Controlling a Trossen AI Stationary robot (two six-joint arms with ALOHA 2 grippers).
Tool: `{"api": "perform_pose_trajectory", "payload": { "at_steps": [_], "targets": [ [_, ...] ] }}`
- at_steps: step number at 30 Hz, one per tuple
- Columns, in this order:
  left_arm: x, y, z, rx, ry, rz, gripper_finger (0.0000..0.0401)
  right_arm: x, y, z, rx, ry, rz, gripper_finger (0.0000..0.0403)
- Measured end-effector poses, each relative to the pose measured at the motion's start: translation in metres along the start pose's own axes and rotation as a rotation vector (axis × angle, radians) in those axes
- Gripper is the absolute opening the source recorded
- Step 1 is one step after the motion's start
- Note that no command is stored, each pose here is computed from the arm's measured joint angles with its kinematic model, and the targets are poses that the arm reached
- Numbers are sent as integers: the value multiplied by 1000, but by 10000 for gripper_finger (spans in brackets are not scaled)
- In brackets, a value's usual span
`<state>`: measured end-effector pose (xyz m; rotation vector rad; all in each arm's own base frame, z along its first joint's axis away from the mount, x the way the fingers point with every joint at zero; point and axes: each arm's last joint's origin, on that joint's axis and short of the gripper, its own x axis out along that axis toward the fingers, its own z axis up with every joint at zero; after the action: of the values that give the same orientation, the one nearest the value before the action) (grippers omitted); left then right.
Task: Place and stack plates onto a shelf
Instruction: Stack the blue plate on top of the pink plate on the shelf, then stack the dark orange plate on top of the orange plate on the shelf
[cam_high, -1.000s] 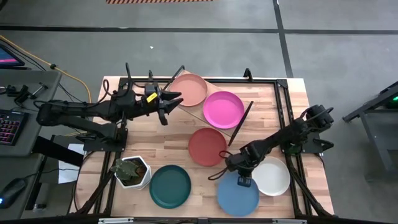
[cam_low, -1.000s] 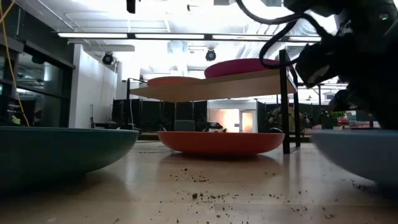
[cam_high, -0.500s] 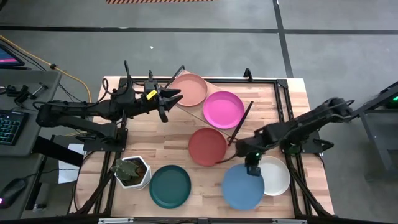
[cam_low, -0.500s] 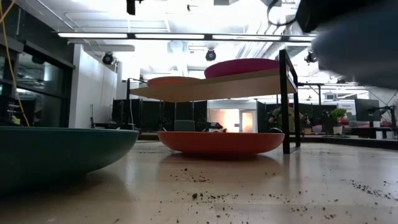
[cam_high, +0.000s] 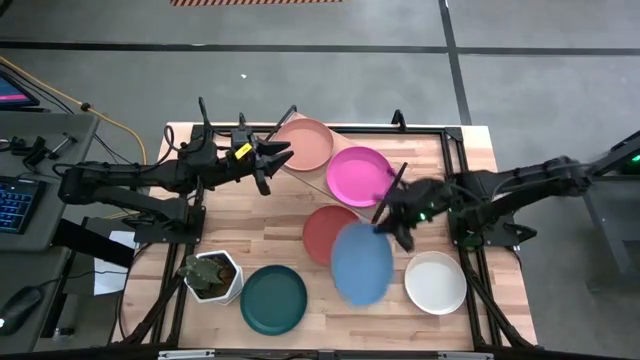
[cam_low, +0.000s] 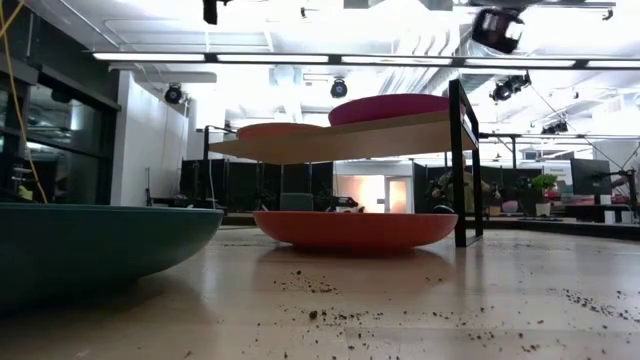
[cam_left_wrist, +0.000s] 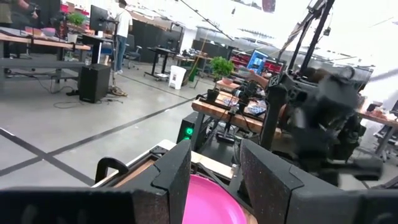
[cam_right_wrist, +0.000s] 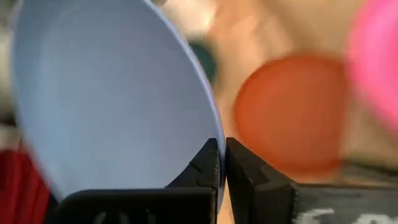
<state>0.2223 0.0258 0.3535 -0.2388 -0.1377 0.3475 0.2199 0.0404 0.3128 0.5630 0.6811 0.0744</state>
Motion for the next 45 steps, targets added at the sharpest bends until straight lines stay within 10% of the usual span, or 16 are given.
{"api": "perform_pose_trajectory", "payload": {
  "at_steps": [10,20,35,45],
  "targets": [
    [-5,-5,30,95,-313,-21,131,-41,-49,61,230,-314,-330,0],
    [-7,-5,35,85,-364,-3,131,-69,-94,84,240,-99,-669,0],
    [-7,-5,36,106,-380,0,131,-51,-118,90,255,20,-609,7],
    [-7,-5,36,123,-379,3,131,-60,-110,94,169,-5,-567,168]
  ]
}}
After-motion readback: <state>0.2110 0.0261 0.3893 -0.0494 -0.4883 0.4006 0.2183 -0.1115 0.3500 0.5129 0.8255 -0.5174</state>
